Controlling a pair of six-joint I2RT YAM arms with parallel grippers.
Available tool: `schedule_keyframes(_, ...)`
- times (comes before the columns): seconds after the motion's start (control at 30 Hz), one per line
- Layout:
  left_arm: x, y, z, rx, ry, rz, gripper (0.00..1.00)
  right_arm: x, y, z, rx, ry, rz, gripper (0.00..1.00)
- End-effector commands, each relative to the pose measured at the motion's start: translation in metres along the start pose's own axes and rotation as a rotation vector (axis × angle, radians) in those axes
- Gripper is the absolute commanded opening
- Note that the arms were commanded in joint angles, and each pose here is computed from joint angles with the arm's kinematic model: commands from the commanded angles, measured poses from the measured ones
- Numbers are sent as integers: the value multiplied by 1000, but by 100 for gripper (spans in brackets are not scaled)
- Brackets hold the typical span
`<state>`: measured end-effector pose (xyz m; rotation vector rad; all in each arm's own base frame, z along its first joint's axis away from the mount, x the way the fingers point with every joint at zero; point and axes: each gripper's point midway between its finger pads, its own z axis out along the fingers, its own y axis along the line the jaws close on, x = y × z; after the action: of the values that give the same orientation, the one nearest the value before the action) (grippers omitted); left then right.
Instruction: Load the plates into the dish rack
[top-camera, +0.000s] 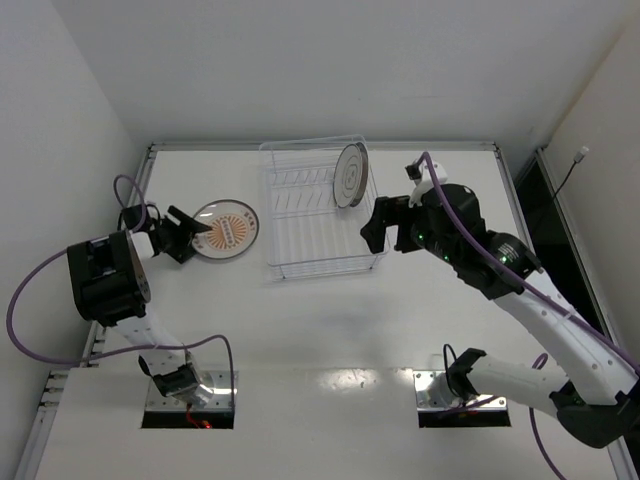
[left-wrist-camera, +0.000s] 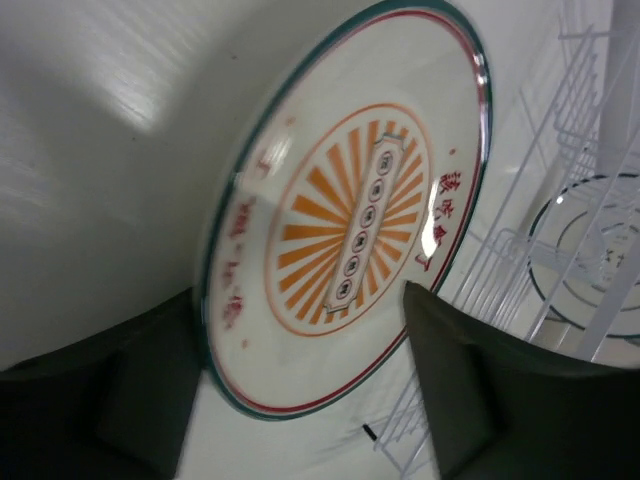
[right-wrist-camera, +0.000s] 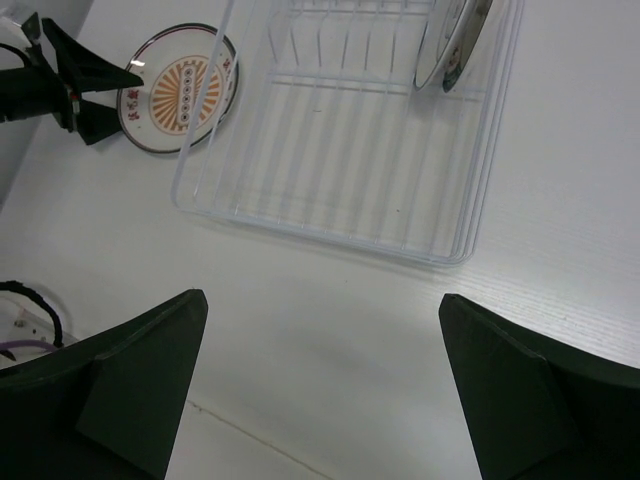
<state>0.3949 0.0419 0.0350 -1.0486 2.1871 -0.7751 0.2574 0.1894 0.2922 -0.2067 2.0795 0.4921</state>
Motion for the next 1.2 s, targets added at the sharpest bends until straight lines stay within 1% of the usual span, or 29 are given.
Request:
schedule_keyframes(0.0,31,27,17,-41,128,-57,61,2,-6,-6,18,-2,3,99)
schedule_keyframes(0.07,34,30,21,-38,149,-67,48,1,-11,-9,43,-12,3,99)
schedule_keyframes(0.1,35,27,22,-20,165,-69,38,0,-13,-9,52,-16,3,99)
schedule_keyframes(0.13,35,27,22,-19,165,-60,32,0,-16,-12,64,-22,-6,99)
schedule_keyframes(0.17,36,26,24,-9,179,-65,24,-4,-15,-14,61,-30,-4,97)
schedule_keyframes(0.2,37,26,24,0,185,-53,14,-5,-17,-14,71,-34,-4,97)
schedule_keyframes(0.23,36,22,23,11,192,-53,0,-7,-19,-15,79,-37,0,97)
schedule_keyframes(0.27,34,19,21,19,184,-33,0,-7,-19,-15,79,-37,0,97)
schedule_keyframes(0.33,19,8,13,39,128,-6,0,-11,-18,-17,75,-46,-7,97)
schedule_keyframes(0.37,8,-9,1,79,77,46,0,-9,-19,-18,78,-38,-9,97)
schedule_keyframes(0.47,-13,-38,-23,155,-44,130,0,-7,-13,-18,47,-26,-9,97)
schedule_keyframes(0.5,-20,-63,-43,220,-103,177,0,-9,-9,-17,26,-32,-7,97)
schedule_keyframes(0.53,-23,-77,-54,268,-134,216,0,-11,-4,-17,-2,-41,-5,97)
schedule_keyframes(0.6,-29,-102,-75,349,-193,278,0,-4,6,-13,-67,-17,-2,97)
schedule_keyframes(0.63,-32,-116,-91,377,-234,326,0,-7,16,-13,-120,-23,-1,97)
schedule_keyframes(0.7,-34,-132,-106,430,-283,380,0,-4,19,-12,-149,-12,3,97)
schedule_keyframes(0.77,-31,-151,-122,536,-297,404,0,-9,30,-14,-208,-26,2,96)
schedule_keyframes(0.8,-18,-162,-130,623,-252,428,0,-5,32,-10,-227,-9,5,96)
schedule_keyframes(0.83,-12,-165,-130,681,-222,418,0,-10,36,-11,-250,-24,4,96)
schedule_keyframes(0.87,-6,-180,-144,799,-220,407,0,-8,35,-6,-256,-17,-3,96)
schedule_keyframes(0.9,5,-183,-150,858,-169,415,0,-6,42,-6,-302,-13,-15,95)
schedule_keyframes(0.93,8,-186,-154,897,-156,410,0,-16,46,-4,-329,-58,-14,95)
schedule_keyframes(0.97,14,-195,-162,966,-141,402,0,-9,48,3,-348,-47,-15,95)
schedule_keyframes(1.0,18,-201,-167,1007,-137,407,0,-11,53,3,-392,-58,-16,94)
schedule_keyframes(1.03,28,-205,-170,1040,-94,420,0,-21,61,7,-434,-100,-13,94)
schedule_keyframes(1.07,36,-209,-172,1070,-66,425,0,-24,61,11,-444,-115,-12,94)
schedule_keyframes(1.1,53,-220,-178,1130,-23,439,0,-20,61,23,-453,-98,-1,94)
schedule_keyframes(1.13,64,-222,-177,1146,18,444,0,-29,66,28,-475,-133,-8,94)
schedule_keyframes(1.17,74,-224,-176,1158,54,453,0,-31,63,37,-466,-138,-5,94)
